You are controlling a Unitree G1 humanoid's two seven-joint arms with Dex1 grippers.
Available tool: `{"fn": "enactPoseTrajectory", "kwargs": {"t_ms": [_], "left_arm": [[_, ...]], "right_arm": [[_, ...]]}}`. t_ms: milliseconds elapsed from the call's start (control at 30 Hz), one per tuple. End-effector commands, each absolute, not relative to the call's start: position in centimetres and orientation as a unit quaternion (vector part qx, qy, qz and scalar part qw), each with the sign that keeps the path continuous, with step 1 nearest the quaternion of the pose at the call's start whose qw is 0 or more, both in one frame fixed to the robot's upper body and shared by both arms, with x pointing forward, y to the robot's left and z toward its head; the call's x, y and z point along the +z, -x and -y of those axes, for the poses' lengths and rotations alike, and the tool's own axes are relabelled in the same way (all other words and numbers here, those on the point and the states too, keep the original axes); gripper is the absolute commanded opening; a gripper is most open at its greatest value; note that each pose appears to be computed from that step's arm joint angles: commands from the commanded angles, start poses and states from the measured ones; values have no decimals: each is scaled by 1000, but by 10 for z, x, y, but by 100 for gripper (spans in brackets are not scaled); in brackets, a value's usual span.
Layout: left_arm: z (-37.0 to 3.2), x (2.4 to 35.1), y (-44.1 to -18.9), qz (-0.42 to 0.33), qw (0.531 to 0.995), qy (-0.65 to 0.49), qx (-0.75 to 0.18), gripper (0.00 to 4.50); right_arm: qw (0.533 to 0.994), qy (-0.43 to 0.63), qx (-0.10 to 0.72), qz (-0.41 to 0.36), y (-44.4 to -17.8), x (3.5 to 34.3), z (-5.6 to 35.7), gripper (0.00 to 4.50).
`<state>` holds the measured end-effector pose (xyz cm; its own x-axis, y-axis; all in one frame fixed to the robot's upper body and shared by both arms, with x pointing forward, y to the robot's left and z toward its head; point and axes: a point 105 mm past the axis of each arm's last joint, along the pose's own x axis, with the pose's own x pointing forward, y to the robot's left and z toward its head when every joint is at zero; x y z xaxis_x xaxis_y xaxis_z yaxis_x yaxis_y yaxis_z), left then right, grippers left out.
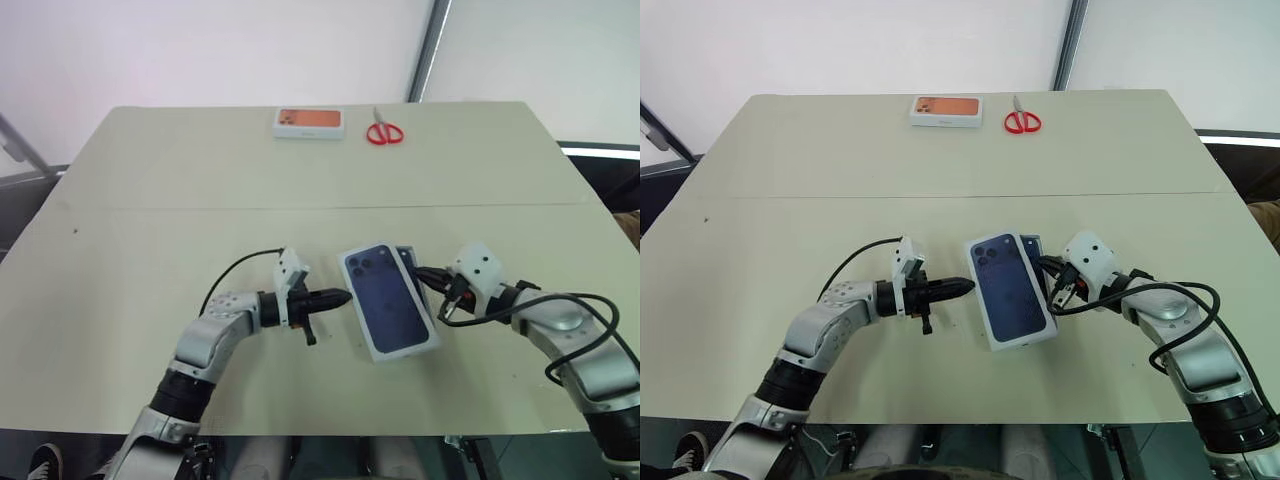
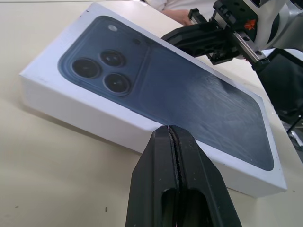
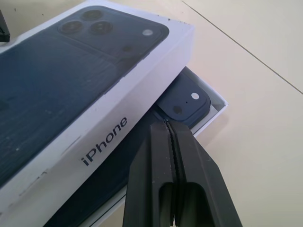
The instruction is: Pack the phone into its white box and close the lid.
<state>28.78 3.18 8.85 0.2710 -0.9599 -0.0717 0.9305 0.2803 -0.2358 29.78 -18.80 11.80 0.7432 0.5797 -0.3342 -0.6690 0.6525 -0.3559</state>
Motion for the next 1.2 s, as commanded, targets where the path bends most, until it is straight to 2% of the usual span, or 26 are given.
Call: {"fn": "enactPoseTrajectory", "kwargs": {"t_ms": [33,233,500,567,833,1200], "left_arm": [[-27,91,-288,-88,794,69,-597,0],[-21,100,-294,-66,796,60,-598,0],[-41,109,-287,-72,789,59,-607,0],[-45,103,-284,-88,786,55,-609,0],[-48,82,-277,-123,780,54,-611,0],[-16,73,-284,-110,782,64,-611,0]], "right_arm": [[904,247,342,-68,-298,131,184,3],[905,257,332,-66,-301,133,189,3],[907,265,320,-68,-303,131,193,3],[909,275,305,-70,-305,133,200,3],[910,240,334,-57,-295,143,196,3],[904,231,353,-76,-286,130,187,3]]}}
